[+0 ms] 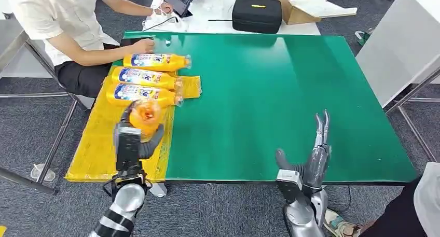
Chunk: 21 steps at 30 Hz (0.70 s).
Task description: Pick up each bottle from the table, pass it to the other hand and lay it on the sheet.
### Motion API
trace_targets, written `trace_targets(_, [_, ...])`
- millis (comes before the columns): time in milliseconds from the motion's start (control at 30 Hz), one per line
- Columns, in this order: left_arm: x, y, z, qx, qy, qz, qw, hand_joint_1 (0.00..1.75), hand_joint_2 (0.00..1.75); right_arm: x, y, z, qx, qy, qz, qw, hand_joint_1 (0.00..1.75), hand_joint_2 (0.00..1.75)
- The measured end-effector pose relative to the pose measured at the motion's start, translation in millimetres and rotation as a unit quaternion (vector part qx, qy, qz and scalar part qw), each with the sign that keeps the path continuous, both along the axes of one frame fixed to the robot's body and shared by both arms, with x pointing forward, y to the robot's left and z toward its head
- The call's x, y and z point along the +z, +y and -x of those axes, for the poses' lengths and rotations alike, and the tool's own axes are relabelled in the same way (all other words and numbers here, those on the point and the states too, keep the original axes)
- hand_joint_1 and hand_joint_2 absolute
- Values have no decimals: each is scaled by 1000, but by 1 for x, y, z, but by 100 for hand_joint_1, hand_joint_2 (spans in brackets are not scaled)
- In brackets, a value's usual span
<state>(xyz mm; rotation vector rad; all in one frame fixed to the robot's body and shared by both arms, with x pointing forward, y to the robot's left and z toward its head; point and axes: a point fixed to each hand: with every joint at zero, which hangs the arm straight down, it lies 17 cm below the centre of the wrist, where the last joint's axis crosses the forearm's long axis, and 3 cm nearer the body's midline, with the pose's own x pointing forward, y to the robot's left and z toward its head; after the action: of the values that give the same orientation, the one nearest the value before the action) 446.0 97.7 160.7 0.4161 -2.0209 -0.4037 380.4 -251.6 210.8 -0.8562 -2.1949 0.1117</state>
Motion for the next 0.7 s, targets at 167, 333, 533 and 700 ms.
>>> trace_targets(167, [-54,-19,-19,-51,49,-168,983,171,175,9,7,-5,12,-11,-12,1000,0,175])
trace_targets(333, [-95,-26,-29,-106,107,-254,955,175,175,13,10,-9,22,-15,-25,999,0,175])
trace_targets(533, [-120,-16,-37,-116,135,-313,933,110,175,12,14,-11,34,-14,-32,999,0,175])
trace_targets(700, [-147,-12,-30,-145,160,-366,905,0,175,8,15,-13,46,-8,-47,998,0,175])
